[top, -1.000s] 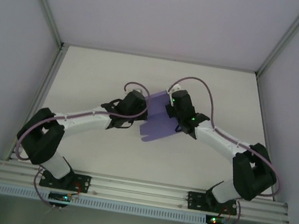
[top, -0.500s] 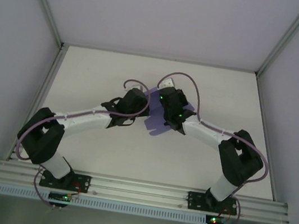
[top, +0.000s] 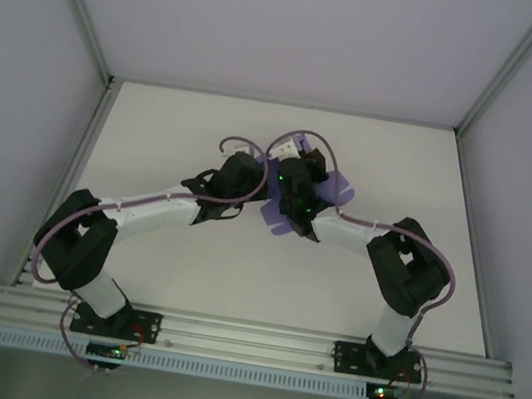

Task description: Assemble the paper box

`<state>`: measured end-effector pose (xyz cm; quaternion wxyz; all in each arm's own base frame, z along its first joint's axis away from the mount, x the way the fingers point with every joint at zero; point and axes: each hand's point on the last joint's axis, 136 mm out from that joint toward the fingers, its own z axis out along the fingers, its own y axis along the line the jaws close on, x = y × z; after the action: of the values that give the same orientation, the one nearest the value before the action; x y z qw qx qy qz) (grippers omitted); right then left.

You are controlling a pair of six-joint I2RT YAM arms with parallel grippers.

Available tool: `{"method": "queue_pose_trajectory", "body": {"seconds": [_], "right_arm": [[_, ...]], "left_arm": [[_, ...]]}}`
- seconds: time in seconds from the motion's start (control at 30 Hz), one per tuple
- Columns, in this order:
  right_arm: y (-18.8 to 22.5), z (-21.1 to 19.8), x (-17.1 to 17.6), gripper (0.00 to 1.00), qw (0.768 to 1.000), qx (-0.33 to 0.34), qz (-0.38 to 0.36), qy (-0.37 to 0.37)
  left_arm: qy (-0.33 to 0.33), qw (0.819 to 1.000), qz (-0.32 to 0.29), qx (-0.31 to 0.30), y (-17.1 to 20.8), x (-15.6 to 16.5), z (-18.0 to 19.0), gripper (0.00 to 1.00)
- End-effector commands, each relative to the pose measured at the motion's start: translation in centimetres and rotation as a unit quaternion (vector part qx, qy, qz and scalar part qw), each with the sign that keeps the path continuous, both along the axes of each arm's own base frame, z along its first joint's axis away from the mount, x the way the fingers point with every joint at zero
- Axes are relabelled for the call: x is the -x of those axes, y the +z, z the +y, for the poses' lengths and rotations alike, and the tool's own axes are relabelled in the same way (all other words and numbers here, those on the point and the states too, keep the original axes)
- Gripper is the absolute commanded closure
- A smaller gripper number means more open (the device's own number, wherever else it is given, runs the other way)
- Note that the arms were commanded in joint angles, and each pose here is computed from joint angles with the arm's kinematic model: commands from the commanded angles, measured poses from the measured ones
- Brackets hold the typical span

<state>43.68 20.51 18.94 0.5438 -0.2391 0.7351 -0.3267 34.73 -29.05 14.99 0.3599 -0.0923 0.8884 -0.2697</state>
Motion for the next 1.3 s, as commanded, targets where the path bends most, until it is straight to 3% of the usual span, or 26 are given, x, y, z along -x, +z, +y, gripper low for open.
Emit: {"method": "queue_pose_trajectory", "body": {"seconds": [0.0,0.07,0.13,0.4,0.6,0.67,0.7,0.8,0.93,1.0,1.07,1.13,1.27], "right_arm": [[-4.2,-6.0,1.1,0.79,0.990,-0.002,0.111,-0.082],[-5.6,-5.5,2.1,0.74,0.982,-0.081,0.157,-0.063],[-5.9,-4.6,2.7,0.66,0.977,-0.120,0.174,-0.034],[-6.3,0.1,6.9,0.35,0.944,-0.181,0.247,0.124],[-3.2,1.8,10.3,0.21,0.914,-0.241,0.247,0.214],[-1.9,2.0,11.4,0.07,0.904,-0.258,0.243,0.240],[-1.2,1.8,11.7,0.02,0.902,-0.265,0.235,0.244],[0.9,0.6,12.3,0.01,0.901,-0.298,0.209,0.237],[3.3,-3.5,11.9,0.01,0.906,-0.360,0.158,0.160],[3.9,-5.9,12.1,0.01,0.902,-0.392,0.144,0.112],[4.0,-8.0,12.8,0.01,0.893,-0.418,0.145,0.075],[3.6,-9.6,13.7,0.01,0.883,-0.440,0.156,0.049],[2.6,-11.0,15.1,0.01,0.868,-0.459,0.185,0.031]], "left_arm": [[-0.020,0.997,0.048,-0.061,-2.3,2.6,1.9,1.00],[-0.019,0.997,0.048,-0.059,-2.3,2.7,2.0,1.00],[-0.018,0.997,0.047,-0.059,-2.3,2.7,2.0,1.00],[-0.016,0.997,0.053,-0.058,-2.8,2.5,2.2,1.00],[-0.017,0.996,0.057,-0.060,-3.4,2.4,2.2,1.00],[-0.019,0.996,0.058,-0.063,-3.6,2.5,2.2,1.00],[-0.021,0.996,0.058,-0.064,-3.6,2.5,2.1,1.00],[-0.029,0.996,0.053,-0.068,-3.4,2.5,2.1,1.00],[-0.076,0.992,0.036,-0.096,-2.7,2.6,1.7,1.00],[-0.128,0.984,0.027,-0.123,-2.2,2.9,1.0,1.00],[-0.205,0.964,0.016,-0.166,-1.7,3.5,0.3,1.00],[-0.295,0.932,0.017,-0.210,-1.8,4.9,0.0,1.00],[-0.407,0.877,0.029,-0.253,-1.2,7.1,-0.1,1.00]]}}
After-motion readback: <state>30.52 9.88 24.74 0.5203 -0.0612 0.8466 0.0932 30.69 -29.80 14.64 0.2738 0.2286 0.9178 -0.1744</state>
